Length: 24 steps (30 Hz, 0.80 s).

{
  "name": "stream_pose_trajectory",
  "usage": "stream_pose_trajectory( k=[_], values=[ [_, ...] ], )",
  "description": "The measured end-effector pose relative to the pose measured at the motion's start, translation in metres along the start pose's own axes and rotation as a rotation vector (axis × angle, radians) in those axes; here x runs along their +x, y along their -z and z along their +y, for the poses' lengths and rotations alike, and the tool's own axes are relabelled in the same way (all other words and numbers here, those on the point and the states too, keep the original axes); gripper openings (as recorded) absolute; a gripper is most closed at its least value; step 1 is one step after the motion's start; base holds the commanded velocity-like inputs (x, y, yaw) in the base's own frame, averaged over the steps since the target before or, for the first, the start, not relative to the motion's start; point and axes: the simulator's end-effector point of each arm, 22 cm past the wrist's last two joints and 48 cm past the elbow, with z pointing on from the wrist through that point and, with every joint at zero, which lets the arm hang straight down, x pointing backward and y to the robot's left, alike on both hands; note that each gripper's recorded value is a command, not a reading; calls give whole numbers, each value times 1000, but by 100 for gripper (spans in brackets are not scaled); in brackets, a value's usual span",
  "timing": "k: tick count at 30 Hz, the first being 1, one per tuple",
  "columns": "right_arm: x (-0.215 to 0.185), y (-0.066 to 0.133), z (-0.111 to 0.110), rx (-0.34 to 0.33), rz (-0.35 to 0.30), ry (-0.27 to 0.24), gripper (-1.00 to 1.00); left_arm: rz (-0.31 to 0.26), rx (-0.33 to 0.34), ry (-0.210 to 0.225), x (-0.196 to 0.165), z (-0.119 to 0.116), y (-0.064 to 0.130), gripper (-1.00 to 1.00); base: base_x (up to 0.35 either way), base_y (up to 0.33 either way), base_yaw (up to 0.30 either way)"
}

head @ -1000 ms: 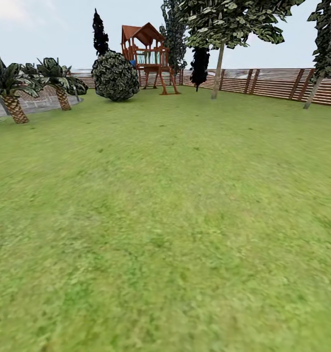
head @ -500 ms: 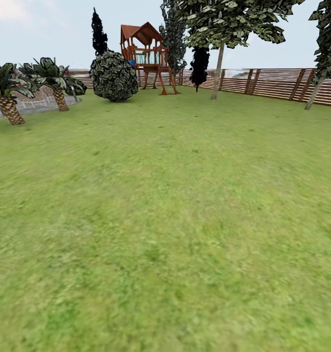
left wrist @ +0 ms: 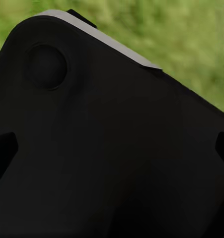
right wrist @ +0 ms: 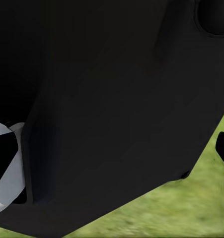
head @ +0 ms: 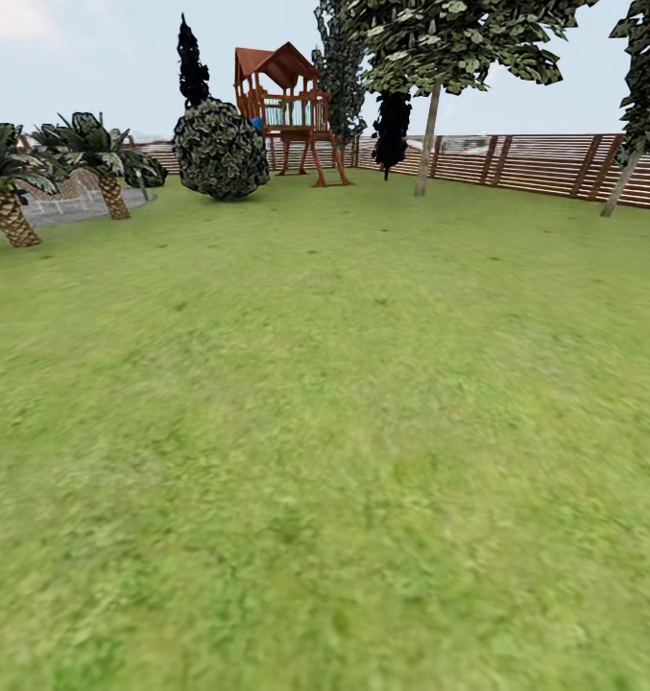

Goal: Take the three Easter eggs out of the wicker basket on the lawn in the garden, then place them on the lawn next to a single tree (choose any tree) so that all three eggs are next to the same tree and none are left in the basket.

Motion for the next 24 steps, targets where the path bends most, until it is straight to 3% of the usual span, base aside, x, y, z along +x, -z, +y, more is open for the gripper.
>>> stream_pose_trajectory(
  k=[24],
  values=[
    [0,0,0,0,0,0,100,1,0,0,0,0,0,100,333,-121,0]
  ],
)
